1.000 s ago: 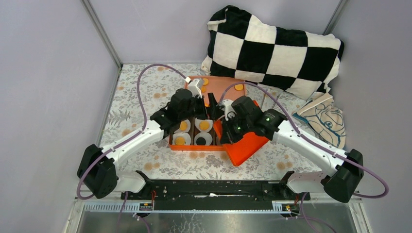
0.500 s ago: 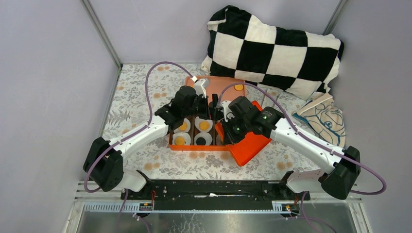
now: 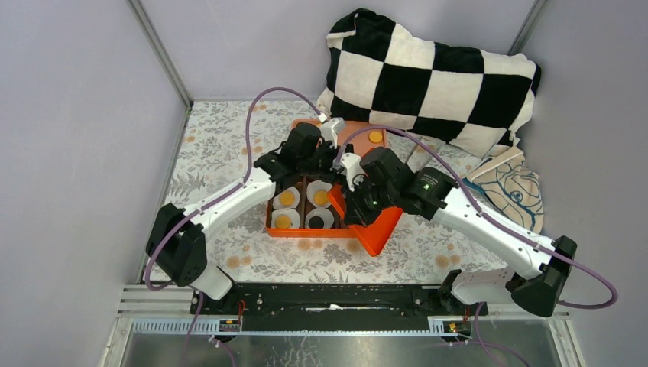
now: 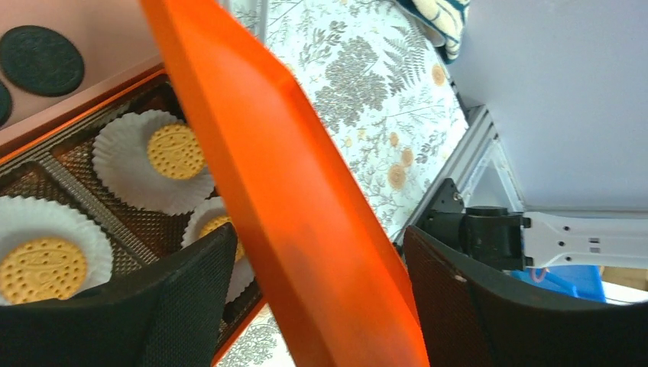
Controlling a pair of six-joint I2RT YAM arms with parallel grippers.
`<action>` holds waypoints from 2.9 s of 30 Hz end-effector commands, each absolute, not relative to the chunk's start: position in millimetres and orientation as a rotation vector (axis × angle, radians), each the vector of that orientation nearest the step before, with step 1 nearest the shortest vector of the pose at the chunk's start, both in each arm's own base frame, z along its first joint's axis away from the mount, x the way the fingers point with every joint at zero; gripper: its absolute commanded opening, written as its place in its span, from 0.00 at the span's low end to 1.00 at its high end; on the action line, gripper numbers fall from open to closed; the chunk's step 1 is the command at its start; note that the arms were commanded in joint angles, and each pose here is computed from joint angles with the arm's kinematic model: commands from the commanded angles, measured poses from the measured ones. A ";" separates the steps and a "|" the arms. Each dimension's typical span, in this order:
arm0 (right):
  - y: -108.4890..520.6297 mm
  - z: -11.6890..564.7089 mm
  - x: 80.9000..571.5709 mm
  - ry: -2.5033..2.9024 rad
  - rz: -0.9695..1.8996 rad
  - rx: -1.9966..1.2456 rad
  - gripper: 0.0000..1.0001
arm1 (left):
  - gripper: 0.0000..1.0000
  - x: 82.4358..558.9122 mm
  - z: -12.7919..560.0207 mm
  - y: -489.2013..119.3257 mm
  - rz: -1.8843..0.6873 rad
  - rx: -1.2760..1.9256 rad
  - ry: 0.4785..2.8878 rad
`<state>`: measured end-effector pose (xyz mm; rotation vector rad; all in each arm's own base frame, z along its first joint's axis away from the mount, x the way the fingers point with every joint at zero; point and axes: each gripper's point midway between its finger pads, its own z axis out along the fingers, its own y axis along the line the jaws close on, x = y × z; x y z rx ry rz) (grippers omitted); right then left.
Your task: Pack the cookies
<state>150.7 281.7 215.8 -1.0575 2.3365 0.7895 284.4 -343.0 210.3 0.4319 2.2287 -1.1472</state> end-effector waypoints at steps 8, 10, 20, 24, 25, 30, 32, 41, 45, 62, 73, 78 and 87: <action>291.2 262.5 161.3 2.120 0.812 -1.083 0.00 | 0.43 265.1 205.7 -350.5 -1.249 0.533 2.273; 289.7 262.0 163.3 2.123 0.795 -1.073 0.00 | 0.32 265.1 205.2 -348.1 -1.234 0.528 2.281; 264.0 279.7 189.2 2.097 0.570 -0.879 0.40 | 0.13 278.5 197.0 -339.4 -1.102 0.430 2.369; 255.3 292.7 189.0 2.074 0.505 -0.835 0.51 | 0.10 299.8 206.7 -341.0 -1.021 0.377 2.382; 256.6 292.5 187.0 2.076 0.478 -0.848 0.51 | 0.09 305.3 208.3 -341.3 -1.005 0.363 2.392; 262.8 261.7 181.7 2.099 0.152 -0.932 0.54 | 0.07 332.5 230.1 -351.4 -0.998 0.319 2.385; 271.5 246.8 178.1 2.099 0.045 -0.963 0.54 | 0.07 342.3 236.0 -352.2 -0.996 0.292 2.390; 271.9 212.0 212.7 1.976 -0.338 -0.697 0.61 | 0.06 370.0 253.9 -338.4 -1.035 0.172 2.407; 254.6 207.8 223.2 1.917 -0.557 -0.608 0.58 | 0.06 368.5 255.8 -334.9 -1.030 0.172 2.410; 240.2 203.1 241.0 1.864 -0.643 -0.459 0.01 | 0.17 357.6 271.8 -323.7 -1.073 0.204 2.367; 217.3 247.4 233.9 1.887 -0.558 -0.395 0.00 | 0.83 383.2 472.2 -261.8 -1.079 0.145 1.736; 227.9 327.3 223.7 1.911 -0.185 -0.361 0.00 | 0.65 363.2 507.8 -207.0 -0.881 0.017 1.596; 268.7 467.0 169.9 1.722 0.747 -0.369 0.00 | 0.14 357.2 412.1 -142.9 -0.543 -0.208 1.740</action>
